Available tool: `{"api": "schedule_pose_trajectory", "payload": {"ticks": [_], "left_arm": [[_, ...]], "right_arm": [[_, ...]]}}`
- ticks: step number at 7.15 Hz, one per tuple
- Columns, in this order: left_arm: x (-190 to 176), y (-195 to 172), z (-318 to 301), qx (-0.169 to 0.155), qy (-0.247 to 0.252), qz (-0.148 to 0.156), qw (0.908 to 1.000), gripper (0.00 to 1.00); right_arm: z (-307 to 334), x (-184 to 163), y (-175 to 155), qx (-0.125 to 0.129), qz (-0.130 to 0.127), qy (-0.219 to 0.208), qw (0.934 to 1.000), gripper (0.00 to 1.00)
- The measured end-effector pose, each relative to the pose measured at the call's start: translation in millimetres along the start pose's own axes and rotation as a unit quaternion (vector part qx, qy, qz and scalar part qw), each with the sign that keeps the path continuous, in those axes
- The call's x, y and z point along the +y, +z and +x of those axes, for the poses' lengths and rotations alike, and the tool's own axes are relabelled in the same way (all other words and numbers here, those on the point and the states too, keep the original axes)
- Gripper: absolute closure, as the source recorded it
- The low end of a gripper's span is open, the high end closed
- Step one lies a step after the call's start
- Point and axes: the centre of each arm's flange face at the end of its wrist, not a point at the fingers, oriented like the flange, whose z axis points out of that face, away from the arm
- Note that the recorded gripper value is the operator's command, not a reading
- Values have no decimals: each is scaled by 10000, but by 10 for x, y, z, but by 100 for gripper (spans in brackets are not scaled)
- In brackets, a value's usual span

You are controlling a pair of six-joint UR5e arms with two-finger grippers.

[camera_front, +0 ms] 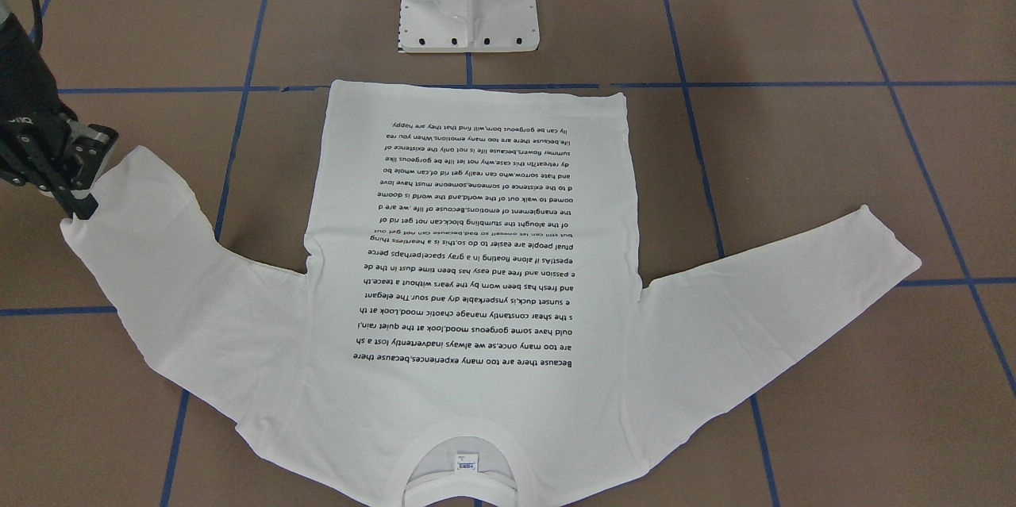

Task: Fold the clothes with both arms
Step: 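Grasp the sleeve cuff nearest the right gripper and lift it, then carry the sleeve across the shirt body with the right gripper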

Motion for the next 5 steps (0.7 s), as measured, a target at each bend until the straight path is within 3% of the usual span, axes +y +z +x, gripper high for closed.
{"api": "schedule_pose_trajectory", "payload": {"ticks": [2, 5], "left_arm": [[43, 15, -8, 5, -34, -39, 10000, 0], [63, 27, -19, 1, -55, -62, 10000, 0]], "right_arm": [[-1397, -49, 30, 37, 82, 300, 9995, 100], [-3152, 101, 753, -36, 467, 601, 9971, 100]]}}
